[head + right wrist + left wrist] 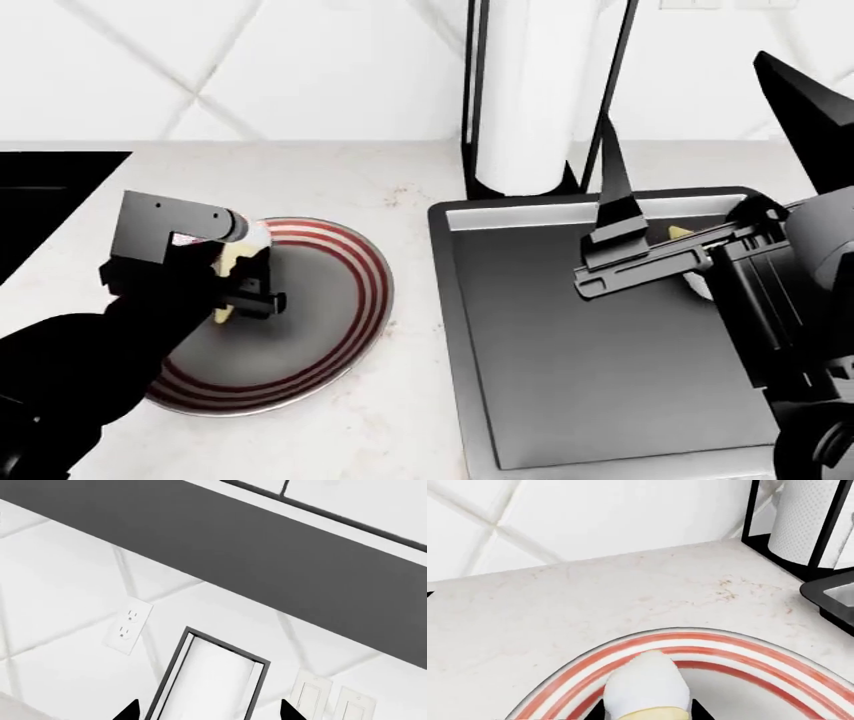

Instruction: Move the dessert items from the plate to the tray.

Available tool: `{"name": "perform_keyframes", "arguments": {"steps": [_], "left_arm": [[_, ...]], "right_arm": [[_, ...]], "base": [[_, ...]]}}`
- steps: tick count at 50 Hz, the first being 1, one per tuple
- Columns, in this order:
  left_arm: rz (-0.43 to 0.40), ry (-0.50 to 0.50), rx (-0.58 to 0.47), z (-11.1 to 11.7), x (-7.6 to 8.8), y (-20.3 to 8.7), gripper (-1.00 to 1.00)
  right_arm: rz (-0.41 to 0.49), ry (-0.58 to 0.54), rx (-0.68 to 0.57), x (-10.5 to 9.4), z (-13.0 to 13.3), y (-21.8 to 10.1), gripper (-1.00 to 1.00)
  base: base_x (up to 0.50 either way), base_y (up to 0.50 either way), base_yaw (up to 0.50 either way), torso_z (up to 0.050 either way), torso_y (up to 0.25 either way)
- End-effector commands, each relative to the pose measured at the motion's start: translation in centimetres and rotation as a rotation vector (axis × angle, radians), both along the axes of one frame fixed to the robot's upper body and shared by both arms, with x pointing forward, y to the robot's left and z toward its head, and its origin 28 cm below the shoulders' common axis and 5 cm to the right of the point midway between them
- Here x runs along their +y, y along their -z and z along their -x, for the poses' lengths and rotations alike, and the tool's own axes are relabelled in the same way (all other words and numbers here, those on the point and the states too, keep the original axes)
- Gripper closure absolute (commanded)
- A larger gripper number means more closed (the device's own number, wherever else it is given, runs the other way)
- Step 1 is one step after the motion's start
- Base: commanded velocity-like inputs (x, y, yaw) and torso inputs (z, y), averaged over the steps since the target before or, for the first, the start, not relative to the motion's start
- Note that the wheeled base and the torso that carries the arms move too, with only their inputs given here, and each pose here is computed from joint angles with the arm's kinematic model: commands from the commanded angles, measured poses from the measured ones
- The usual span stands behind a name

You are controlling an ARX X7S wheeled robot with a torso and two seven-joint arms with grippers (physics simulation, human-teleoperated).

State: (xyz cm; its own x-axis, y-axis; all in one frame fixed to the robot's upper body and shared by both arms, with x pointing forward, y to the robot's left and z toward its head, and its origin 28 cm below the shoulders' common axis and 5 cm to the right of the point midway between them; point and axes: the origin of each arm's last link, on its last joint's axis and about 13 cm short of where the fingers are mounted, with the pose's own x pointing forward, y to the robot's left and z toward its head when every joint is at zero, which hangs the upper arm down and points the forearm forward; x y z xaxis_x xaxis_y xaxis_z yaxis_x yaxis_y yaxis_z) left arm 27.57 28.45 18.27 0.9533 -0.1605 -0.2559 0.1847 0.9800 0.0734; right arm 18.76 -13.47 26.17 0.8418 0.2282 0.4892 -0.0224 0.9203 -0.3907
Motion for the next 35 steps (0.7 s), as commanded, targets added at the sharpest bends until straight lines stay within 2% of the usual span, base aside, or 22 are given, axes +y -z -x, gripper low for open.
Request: {"name": "perform_keyframes", "arguments": {"steps": [1,13,17,20,24,28,35], "left_arm": [[0.034,-0.002,-0.030,0.1,0.0,-0.5,1.00],[0.031,0.030,-0.104,0.2,-0.7,-2.6,1.00],[0.007,0.120,-0.139,0.1,-2.3,-4.2,1.00],[-0.018,0.215,-0.157,-0.4,-3.9,-5.6,1.00],[-0.040,0.333,-0.153,-1.3,-5.7,-6.7,1.00],[-0.063,0.441,-0.134,-2.4,-7.5,-7.3,1.00],[-0.060,0.592,-0.093,-4.3,-10.1,-7.6,1.00]], "right_arm": [[0.002,-0.003,0.001,0.0,0.0,0.0,-1.00],[0.002,-0.005,0.005,0.1,-0.2,0.1,-1.00],[-0.027,0.002,-0.040,0.0,0.0,-0.5,-1.00],[-0.050,-0.002,-0.085,0.0,0.3,-1.1,-1.00],[-0.126,-0.051,-0.168,0.1,1.6,-3.0,-1.00],[-0.141,-0.100,-0.231,0.8,2.9,-4.6,-1.00],[-0.137,-0.126,-0.267,1.4,3.6,-5.3,-1.00]], "base": [[0.01,0.00,0.00,-0.006,0.250],[0.00,0.00,0.00,-0.006,0.250],[0.00,0.00,0.00,-0.006,0.250],[0.00,0.00,0.00,0.000,0.000],[0.00,0.00,0.00,0.000,0.000],[0.00,0.00,0.00,0.000,0.000],[0.00,0.00,0.00,0.000,0.000]]}}
